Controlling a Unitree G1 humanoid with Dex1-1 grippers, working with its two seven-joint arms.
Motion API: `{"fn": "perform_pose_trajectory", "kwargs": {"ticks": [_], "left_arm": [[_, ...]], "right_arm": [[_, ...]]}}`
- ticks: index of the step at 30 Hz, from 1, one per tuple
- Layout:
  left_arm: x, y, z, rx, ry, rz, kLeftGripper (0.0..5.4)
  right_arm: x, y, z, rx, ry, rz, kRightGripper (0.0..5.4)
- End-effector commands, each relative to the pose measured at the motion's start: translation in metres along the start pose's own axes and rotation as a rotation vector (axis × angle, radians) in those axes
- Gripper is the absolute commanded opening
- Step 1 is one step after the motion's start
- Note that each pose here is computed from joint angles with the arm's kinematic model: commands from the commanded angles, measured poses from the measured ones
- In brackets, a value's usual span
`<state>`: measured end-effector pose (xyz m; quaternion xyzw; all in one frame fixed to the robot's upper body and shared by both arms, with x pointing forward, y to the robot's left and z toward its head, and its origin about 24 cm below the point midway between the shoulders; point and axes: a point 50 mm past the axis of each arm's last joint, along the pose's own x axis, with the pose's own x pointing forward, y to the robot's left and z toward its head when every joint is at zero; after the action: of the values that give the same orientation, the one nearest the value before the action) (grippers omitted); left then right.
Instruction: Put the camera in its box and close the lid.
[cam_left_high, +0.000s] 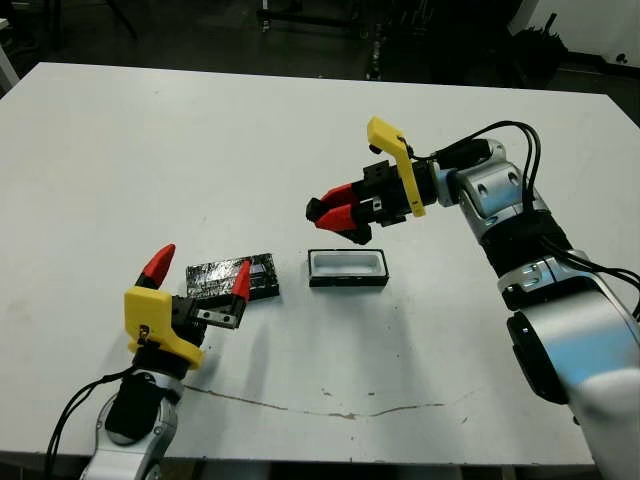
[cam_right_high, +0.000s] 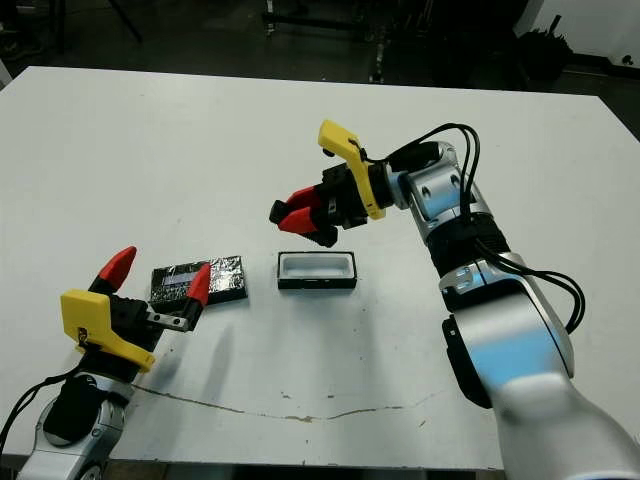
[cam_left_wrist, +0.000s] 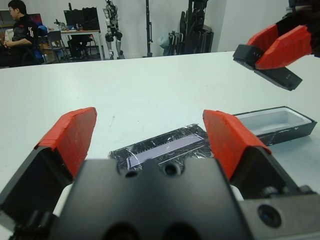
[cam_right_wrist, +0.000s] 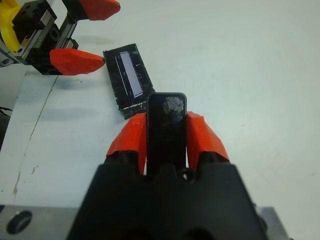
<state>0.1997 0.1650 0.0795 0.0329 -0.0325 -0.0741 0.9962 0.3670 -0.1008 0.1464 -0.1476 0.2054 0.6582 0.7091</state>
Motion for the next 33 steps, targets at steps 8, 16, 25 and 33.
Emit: {"fn": "perform_pose_trajectory", "kwargs": {"ticks": [8,16,25,33], "left_arm": [[0.000,-0.001,-0.002,-0.008,0.016,-0.006,5.40],[-0.001,-0.001,-0.002,0.002,0.016,0.003,5.40],[-0.001,-0.001,-0.003,0.000,0.021,-0.003,5.40],[-0.001,-0.001,-0.004,-0.005,0.022,-0.007,5.40]], "right_arm": [[0.015,0.004,-0.015,0.047,0.036,0.028,1.68],[0.022,0.007,-0.025,0.081,0.052,0.044,1.68],[0.022,0.009,-0.035,0.052,0.118,0.034,1.68],[0.020,0.007,-0.036,0.031,0.140,0.018,1.68]]}}
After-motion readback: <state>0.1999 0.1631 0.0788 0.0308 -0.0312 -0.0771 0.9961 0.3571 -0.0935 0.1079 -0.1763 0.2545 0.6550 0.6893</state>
